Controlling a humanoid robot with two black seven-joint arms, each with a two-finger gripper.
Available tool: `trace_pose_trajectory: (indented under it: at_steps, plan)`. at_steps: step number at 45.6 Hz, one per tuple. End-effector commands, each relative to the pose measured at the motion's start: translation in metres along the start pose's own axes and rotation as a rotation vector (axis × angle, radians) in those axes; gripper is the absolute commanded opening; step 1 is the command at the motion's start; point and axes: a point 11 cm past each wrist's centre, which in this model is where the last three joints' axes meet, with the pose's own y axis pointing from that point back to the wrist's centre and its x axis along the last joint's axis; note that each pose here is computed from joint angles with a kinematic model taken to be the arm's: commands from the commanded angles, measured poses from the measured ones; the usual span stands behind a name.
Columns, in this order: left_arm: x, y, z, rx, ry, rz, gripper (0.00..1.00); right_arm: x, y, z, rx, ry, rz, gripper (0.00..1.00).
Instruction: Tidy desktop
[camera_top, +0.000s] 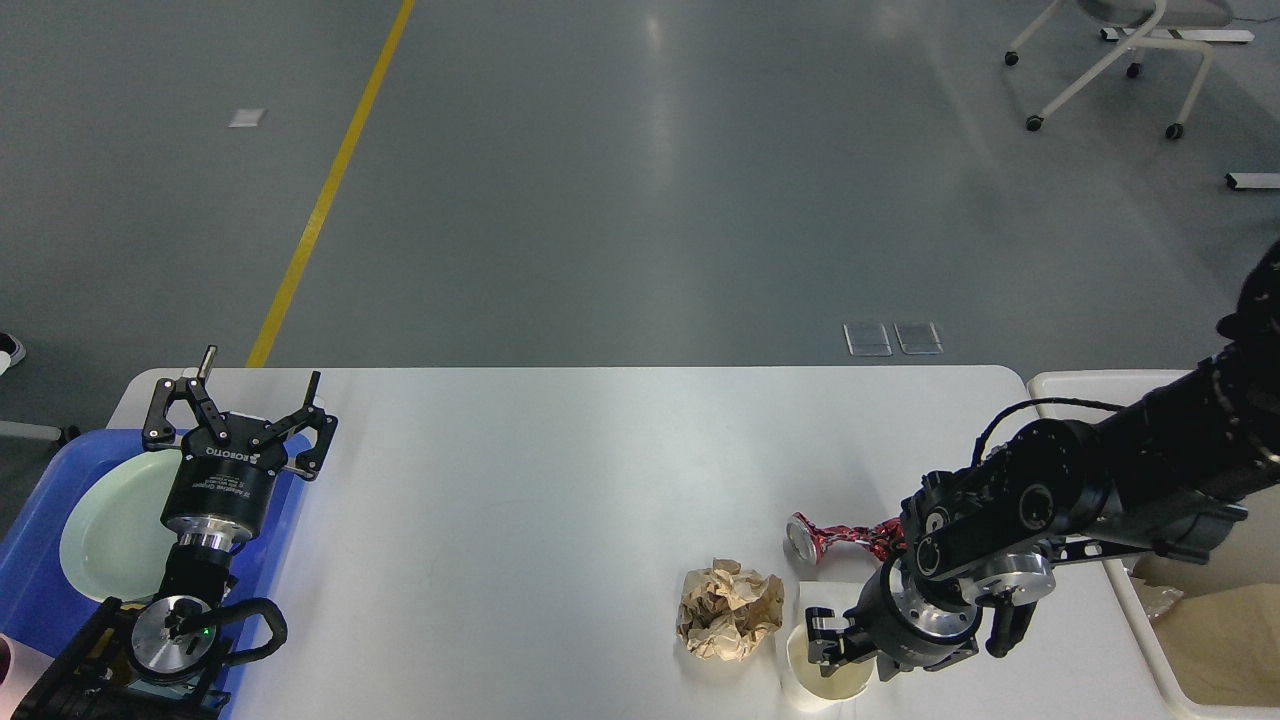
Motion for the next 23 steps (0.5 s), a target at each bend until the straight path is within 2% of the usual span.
trace_pose_trajectory:
  at_steps: [1, 4, 23]
  plan:
    - [-0.0003, -0.0002, 0.0000, 0.000, 0.000, -0.001, 0.96, -0.0015, -0.0008, 0.0000, 0.002, -0.017, -0.008, 0.12]
    - [0.0002, 0.0001, 0.0000, 0.000, 0.000, 0.001, 0.96, -0.0010, -0.0008, 0.0002, 0.001, -0.018, -0.007, 0.00]
    - [-0.0003, -0.0002, 0.0000, 0.000, 0.000, -0.001, 0.96, -0.0031, -0.0012, 0.0017, 0.003, -0.052, -0.024, 0.00]
